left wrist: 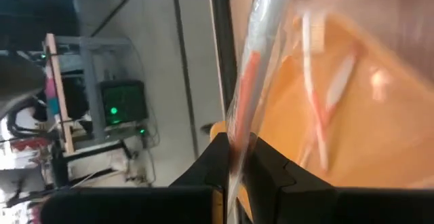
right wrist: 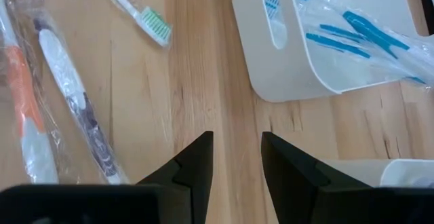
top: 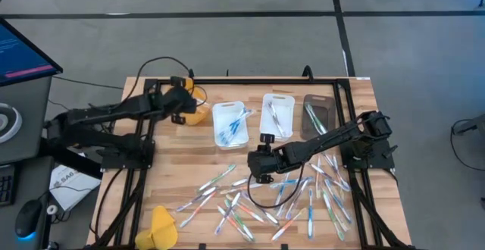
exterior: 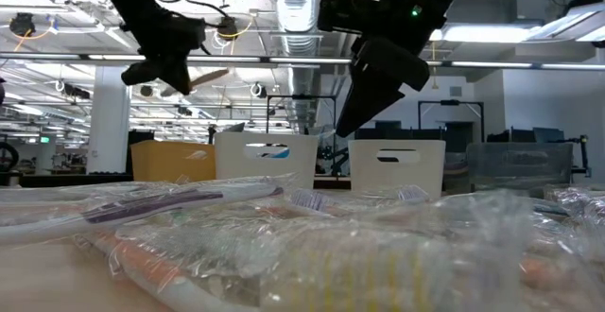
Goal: Pick & Place Toothbrushes
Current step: Put the orange toothbrush into the orange bin
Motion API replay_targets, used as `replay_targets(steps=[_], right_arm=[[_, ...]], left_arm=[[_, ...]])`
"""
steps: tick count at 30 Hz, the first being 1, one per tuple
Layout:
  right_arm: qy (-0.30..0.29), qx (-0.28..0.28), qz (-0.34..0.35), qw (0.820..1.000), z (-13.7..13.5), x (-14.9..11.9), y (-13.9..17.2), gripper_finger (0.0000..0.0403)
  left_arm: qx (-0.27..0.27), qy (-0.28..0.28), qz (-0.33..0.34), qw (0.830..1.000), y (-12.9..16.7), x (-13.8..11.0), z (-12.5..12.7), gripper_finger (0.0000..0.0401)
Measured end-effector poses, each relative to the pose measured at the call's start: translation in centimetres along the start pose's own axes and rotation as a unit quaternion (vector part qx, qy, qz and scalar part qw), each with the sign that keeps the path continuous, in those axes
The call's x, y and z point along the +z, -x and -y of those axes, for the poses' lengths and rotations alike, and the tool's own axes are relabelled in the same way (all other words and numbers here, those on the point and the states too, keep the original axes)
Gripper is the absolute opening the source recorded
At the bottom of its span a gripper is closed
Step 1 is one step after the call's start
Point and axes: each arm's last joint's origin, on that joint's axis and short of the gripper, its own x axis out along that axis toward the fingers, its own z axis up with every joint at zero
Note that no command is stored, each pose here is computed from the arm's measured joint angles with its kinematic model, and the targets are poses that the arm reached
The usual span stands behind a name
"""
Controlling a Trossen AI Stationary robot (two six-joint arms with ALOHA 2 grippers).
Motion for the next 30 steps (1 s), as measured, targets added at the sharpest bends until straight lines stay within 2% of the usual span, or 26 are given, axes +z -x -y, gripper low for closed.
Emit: replay_targets(steps=[4, 9, 14, 20, 26, 30], right_arm=[[-0.001, 0.001, 0.001, 1.0, 0.0, 0.0, 0.0, 0.0118], [-0.004, 0.002, 0.001, 1.0, 0.2, 0.1, -0.1, 0.0118], [-0.003, 0.009, 0.001, 1.0, 0.1, 0.1, -0.1, 0.0118], [0.003, 0.011, -0.003, 1.0, 0.1, 0.0, -0.1, 0.0118], [0.015, 0.011, -0.003, 1.0, 0.1, 0.0, -0.1, 0.0118], [0.014, 0.009, -0.004, 1.0, 0.3, 0.0, -0.2, 0.0118]], left_arm=[[-0.015, -0.024, -0.031, 0.999, -1.5, -0.7, -0.7, 0.0018], [-0.119, -0.032, 0.013, 0.992, -3.8, -1.0, -0.1, 0.0019], [-0.147, -0.046, 0.014, 0.988, -4.8, -0.8, 0.3, 0.0019], [-0.195, -0.009, 0.041, 0.98, -6.1, -1.9, 0.0, 0.0019], [-0.199, 0.026, 0.028, 0.979, -6.7, -3.2, -0.7, 0.0019], [-0.215, 0.039, 0.051, 0.974, -6.9, -3.4, -0.7, 0.0023]])
